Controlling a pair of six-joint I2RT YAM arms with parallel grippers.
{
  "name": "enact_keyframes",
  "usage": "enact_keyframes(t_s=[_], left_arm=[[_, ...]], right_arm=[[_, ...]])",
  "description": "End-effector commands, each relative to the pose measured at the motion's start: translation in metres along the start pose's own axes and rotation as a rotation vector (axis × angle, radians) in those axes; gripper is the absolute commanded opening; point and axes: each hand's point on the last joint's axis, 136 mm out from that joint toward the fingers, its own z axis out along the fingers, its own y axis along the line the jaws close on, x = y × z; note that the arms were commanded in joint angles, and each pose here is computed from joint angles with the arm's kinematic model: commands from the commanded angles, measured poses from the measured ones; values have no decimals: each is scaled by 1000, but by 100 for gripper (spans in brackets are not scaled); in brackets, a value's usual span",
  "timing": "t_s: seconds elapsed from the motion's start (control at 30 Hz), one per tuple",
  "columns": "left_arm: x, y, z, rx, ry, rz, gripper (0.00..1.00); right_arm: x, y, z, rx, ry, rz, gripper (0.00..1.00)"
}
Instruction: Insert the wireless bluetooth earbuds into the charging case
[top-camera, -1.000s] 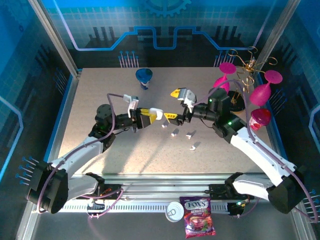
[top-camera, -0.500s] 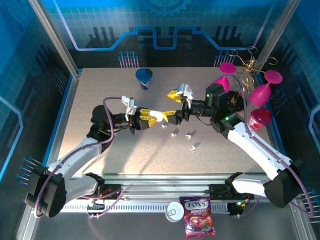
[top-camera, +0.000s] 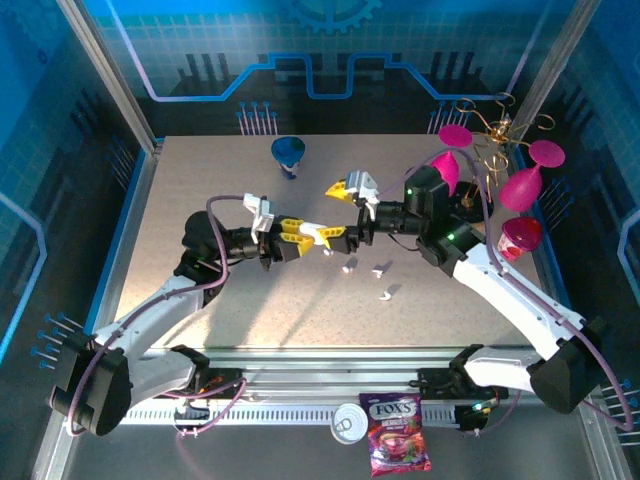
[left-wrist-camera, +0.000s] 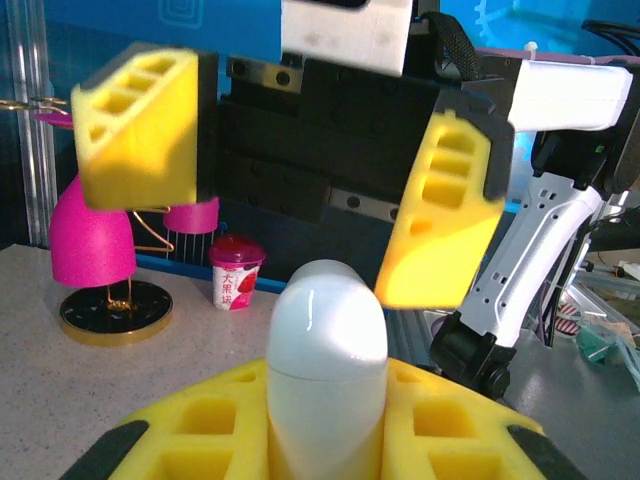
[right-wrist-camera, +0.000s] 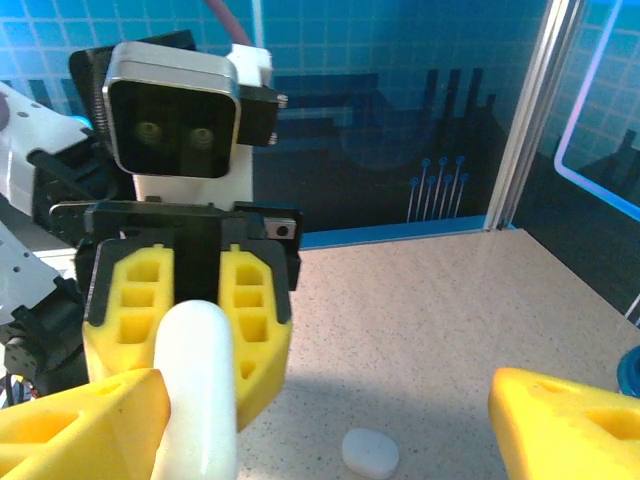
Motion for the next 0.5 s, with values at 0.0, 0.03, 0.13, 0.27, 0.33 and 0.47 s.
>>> enact_keyframes(t_s=[0.0, 0.03, 0.13, 0.27, 0.33, 0.47], left_arm=[[-21, -9, 1, 13, -51, 97, 0], [-21, -10, 1, 13, -51, 100, 0], [-21, -11, 0, 17, -51, 101, 0], [-15, -15, -1, 35, -34, 105, 0], [-10, -17, -2, 41, -24, 122, 0], [0, -17, -3, 41, 7, 146, 0]], right_arm=[[7, 2, 3, -8, 37, -1, 84], [8, 2, 3, -7, 39, -1, 84], [10, -6, 3, 37, 51, 12, 84], [3, -29, -4, 138, 36, 95, 81], [0, -39, -8, 174, 14, 154, 78], [-3, -49, -17, 209, -6, 189, 78]])
